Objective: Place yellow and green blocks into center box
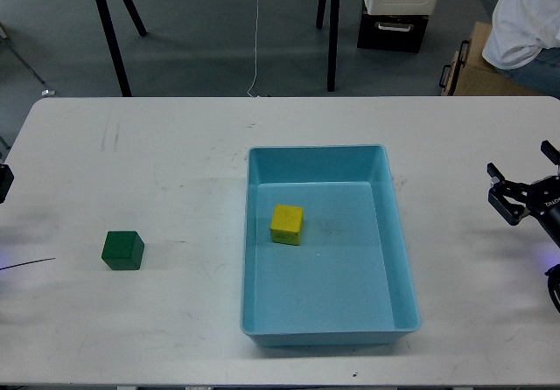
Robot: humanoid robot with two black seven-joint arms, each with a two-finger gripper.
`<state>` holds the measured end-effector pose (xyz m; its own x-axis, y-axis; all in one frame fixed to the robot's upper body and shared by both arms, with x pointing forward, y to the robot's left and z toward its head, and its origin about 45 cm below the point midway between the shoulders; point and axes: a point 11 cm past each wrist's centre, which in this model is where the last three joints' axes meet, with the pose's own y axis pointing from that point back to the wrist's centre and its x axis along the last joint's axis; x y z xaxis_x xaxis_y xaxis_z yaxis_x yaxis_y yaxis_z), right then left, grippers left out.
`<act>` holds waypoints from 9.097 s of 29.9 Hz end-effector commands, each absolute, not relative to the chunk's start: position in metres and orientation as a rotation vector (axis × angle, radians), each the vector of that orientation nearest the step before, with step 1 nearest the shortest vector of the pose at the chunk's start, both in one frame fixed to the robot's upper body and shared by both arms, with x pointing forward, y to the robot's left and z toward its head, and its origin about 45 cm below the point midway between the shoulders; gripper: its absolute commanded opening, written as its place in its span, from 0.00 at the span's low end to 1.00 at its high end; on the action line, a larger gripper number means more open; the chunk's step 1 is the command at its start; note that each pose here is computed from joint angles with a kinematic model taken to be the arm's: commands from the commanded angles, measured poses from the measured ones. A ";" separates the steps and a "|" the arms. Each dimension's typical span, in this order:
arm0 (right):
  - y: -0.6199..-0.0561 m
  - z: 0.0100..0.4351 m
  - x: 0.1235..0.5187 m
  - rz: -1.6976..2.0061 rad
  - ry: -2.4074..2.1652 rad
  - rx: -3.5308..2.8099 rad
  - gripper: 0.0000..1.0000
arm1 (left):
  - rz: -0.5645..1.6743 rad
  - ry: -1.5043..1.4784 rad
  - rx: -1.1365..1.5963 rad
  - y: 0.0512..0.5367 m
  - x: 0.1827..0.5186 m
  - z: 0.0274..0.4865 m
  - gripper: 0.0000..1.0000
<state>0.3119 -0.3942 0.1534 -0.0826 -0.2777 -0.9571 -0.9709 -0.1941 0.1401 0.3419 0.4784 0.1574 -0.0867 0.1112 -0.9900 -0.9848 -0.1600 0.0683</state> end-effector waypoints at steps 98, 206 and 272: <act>-0.387 0.156 0.308 1.321 1.387 -1.591 0.97 | 0.522 -0.540 1.232 0.385 0.259 0.189 1.00; -0.403 0.164 0.303 1.302 1.431 -1.622 0.97 | 0.531 -0.567 1.144 0.329 0.280 0.134 1.00; -0.404 0.164 0.301 1.303 1.438 -1.628 0.97 | 0.541 -0.611 1.154 0.327 0.268 0.103 0.60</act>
<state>0.3016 -0.4041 0.1644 -0.0684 -0.3704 -0.9263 -0.9583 -0.2337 0.1642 0.2686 0.3268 0.1033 0.7188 0.0805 0.6905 -0.6759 0.3133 0.6671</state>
